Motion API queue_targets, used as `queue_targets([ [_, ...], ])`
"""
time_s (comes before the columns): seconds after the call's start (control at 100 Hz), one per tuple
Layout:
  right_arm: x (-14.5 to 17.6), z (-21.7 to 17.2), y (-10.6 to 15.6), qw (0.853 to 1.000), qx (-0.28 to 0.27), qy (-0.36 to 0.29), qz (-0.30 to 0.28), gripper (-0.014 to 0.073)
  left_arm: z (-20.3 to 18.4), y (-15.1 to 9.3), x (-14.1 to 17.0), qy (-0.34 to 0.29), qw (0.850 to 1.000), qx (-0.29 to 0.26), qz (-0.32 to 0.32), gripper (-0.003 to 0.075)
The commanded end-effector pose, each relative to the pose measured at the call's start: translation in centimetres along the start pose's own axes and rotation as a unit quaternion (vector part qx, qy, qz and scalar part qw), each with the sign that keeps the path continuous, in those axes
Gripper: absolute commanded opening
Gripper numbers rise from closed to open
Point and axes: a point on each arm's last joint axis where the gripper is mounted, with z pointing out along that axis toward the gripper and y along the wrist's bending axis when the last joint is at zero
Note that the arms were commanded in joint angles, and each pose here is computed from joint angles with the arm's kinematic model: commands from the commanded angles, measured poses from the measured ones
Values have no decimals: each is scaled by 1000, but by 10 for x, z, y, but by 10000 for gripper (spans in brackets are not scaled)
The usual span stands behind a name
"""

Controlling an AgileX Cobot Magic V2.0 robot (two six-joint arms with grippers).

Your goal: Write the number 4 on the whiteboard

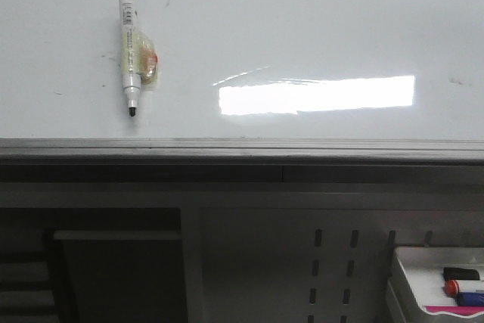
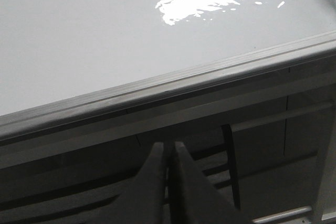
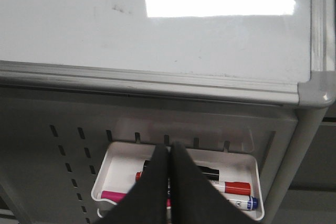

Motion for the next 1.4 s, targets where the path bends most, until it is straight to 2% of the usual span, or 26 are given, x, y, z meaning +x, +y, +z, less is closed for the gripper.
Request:
queue_targets([
  [0.0, 4, 1, 0, 1000, 4, -7, -6, -66, 2, -1, 6, -16, 1000, -5, -5, -20],
  [0.76, 4, 1, 0, 1000, 5, -7, -9, -66, 2, -1, 6, -16, 1000, -5, -5, -20],
  [0.96, -8, 0, -3, 992, 28, -66, -105, -66, 2, -1, 6, -16, 1000, -5, -4, -20],
  [1.02, -12, -1, -3, 989, 28, -90, -118, -66, 2, -1, 6, -16, 1000, -6, -2, -20],
  [1.24, -23, -3, 1, 982, 16, -153, -112, -66, 2, -1, 7, -13, 1000, -5, -2, -20],
  [1.29, -26, -5, 2, 980, 10, -173, -97, -66, 2, -1, 7, -12, 1000, -5, -2, -20],
  [1.39, -30, -6, 2, 980, -2, -196, -28, -66, 2, -1, 7, -12, 1000, -5, -2, -20],
])
